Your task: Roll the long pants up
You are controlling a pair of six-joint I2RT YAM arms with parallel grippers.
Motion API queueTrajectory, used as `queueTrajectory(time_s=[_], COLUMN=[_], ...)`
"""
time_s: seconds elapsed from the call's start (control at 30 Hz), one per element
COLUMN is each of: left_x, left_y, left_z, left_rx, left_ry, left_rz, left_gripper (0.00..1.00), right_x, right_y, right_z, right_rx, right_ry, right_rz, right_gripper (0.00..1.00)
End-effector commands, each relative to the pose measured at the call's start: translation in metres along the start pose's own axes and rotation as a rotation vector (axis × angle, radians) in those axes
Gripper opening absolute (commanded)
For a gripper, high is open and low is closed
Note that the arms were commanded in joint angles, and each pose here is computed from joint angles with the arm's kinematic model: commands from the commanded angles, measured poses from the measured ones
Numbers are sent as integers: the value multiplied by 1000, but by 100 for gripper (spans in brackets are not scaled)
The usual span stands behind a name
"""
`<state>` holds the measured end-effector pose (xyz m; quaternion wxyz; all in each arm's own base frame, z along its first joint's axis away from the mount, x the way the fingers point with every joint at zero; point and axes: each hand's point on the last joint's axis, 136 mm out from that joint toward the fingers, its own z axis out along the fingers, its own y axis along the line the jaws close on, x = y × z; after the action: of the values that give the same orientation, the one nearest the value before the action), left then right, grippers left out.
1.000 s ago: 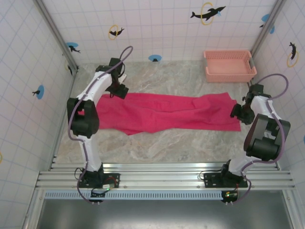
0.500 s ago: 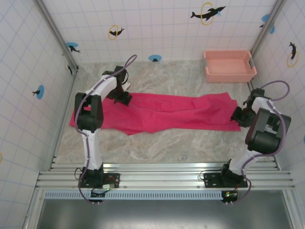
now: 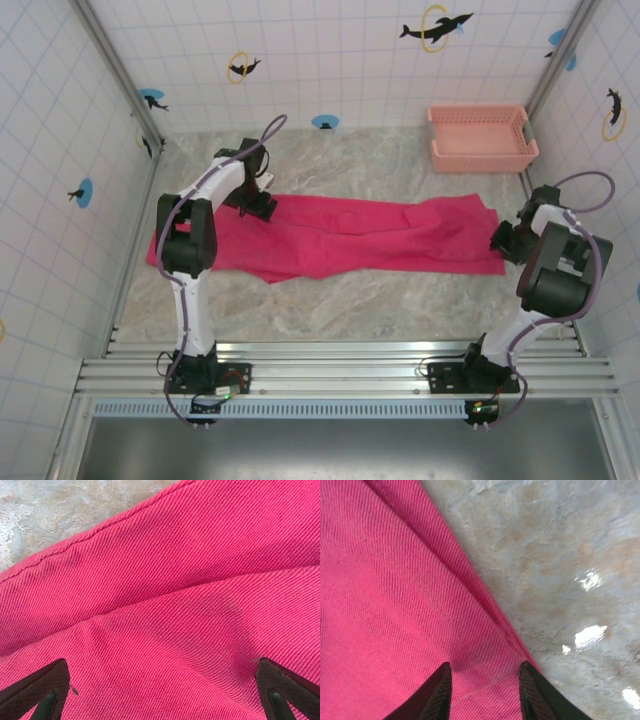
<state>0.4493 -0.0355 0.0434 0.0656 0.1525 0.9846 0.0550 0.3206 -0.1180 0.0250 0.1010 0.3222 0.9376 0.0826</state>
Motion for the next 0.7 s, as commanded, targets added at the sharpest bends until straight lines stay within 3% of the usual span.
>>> queueTrajectory(time_s=[0.0,0.13,0.27,0.67], left_x=[3,4,4,4], left_y=[-3,-4,-3,-5], left_z=[-7,-5,-7,-2], left_rx=[2,3,1,8], left_ry=[-2,5,3,11], left_rz=[29,30,31,34], left_gripper=[97,98,97,97], right_x=[-7,-10,-12,-7], right_y=[-6,-7,-4,-1], right_z=[6,7,-2,-85], right_rx=[3,-4,-17,-2], right_ry=[-16,-32,-69,-262], right_rz=[27,42,46,38], right_gripper=[28,10,1,0])
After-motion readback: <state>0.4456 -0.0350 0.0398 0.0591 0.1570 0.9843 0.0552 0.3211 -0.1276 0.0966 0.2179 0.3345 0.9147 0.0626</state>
